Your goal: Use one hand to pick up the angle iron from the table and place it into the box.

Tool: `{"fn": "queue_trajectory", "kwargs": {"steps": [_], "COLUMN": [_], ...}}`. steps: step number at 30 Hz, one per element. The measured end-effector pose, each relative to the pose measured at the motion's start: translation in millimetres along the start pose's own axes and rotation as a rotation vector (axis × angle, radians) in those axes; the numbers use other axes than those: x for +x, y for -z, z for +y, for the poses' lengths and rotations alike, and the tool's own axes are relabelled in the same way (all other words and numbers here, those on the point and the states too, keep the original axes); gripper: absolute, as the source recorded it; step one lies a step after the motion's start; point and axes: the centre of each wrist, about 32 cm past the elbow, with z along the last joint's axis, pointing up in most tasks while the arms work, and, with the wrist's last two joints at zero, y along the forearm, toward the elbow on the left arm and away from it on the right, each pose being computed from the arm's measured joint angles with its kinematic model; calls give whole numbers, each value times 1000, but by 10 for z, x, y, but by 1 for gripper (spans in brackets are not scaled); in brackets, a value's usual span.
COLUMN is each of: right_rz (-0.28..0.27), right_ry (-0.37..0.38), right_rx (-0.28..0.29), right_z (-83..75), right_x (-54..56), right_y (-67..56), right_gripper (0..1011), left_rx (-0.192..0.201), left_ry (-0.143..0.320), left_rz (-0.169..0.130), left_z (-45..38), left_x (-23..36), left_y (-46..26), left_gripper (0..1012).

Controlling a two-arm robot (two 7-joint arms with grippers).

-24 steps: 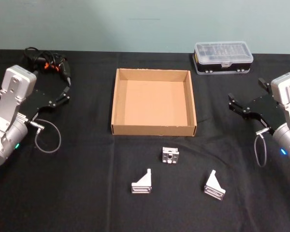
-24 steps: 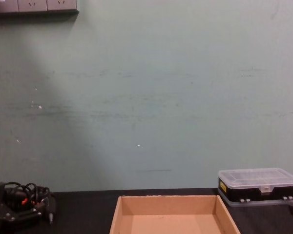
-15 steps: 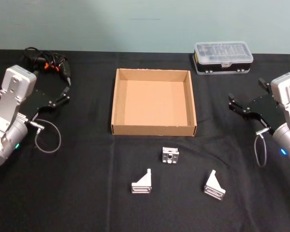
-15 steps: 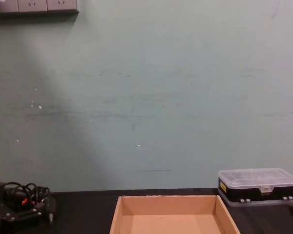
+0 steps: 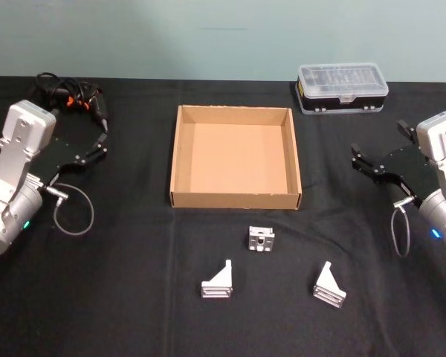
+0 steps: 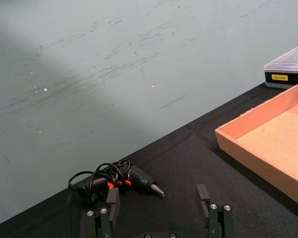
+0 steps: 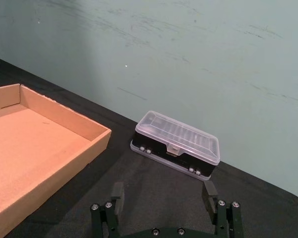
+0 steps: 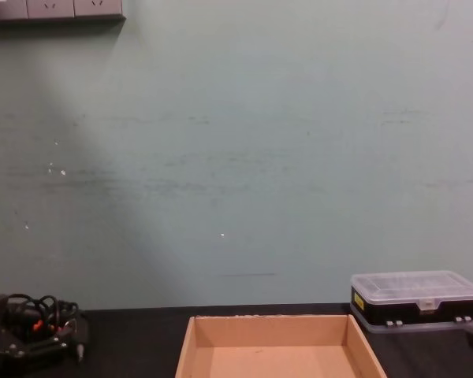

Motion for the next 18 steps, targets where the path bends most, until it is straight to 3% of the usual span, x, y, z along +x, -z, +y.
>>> {"fn": "queue_trajectory", "kwargs": {"steps": [18], "right_rz": [0], "right_ry": [0], "right_rx": [0], "right_z": [0], "right_x": [0], "right_y": [0], "right_gripper": [1003], "left_rx": [0], "left_ry": [0], "left_rz": [0], "left_z": [0], "left_x": [0], "left_y": [0], "left_gripper": [1000]}}
